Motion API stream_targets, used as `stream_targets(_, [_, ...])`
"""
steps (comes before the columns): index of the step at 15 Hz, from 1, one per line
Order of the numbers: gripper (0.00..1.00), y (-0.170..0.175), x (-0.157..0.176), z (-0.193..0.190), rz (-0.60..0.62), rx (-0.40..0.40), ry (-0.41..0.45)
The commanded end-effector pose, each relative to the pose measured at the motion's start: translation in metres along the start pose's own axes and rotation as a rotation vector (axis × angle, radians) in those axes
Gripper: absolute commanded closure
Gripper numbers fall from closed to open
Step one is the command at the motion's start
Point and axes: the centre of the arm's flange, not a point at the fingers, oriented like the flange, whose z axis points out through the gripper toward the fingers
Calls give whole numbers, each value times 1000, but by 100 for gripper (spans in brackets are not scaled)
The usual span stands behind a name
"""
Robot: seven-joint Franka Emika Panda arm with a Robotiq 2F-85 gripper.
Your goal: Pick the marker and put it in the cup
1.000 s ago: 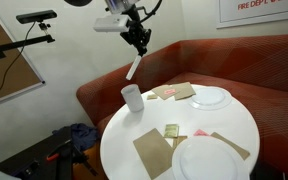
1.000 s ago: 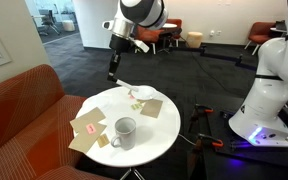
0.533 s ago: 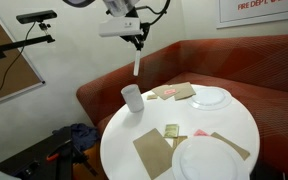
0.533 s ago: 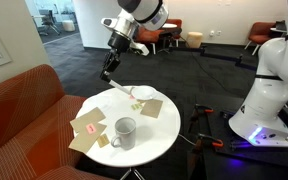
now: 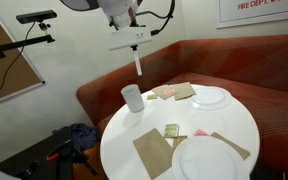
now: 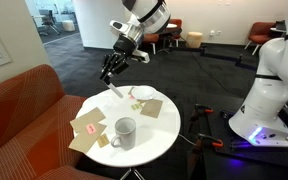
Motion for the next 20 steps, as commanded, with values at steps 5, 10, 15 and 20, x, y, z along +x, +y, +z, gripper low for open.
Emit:
stream_targets(5, [95, -30, -46, -6, -183, 170, 180])
stream_targets(10, [78, -30, -47, 2, -192, 212, 183])
stream_targets(15, [95, -29, -47, 3, -205, 222, 199])
stream_targets(20, [95, -29, -45, 3, -307, 275, 304])
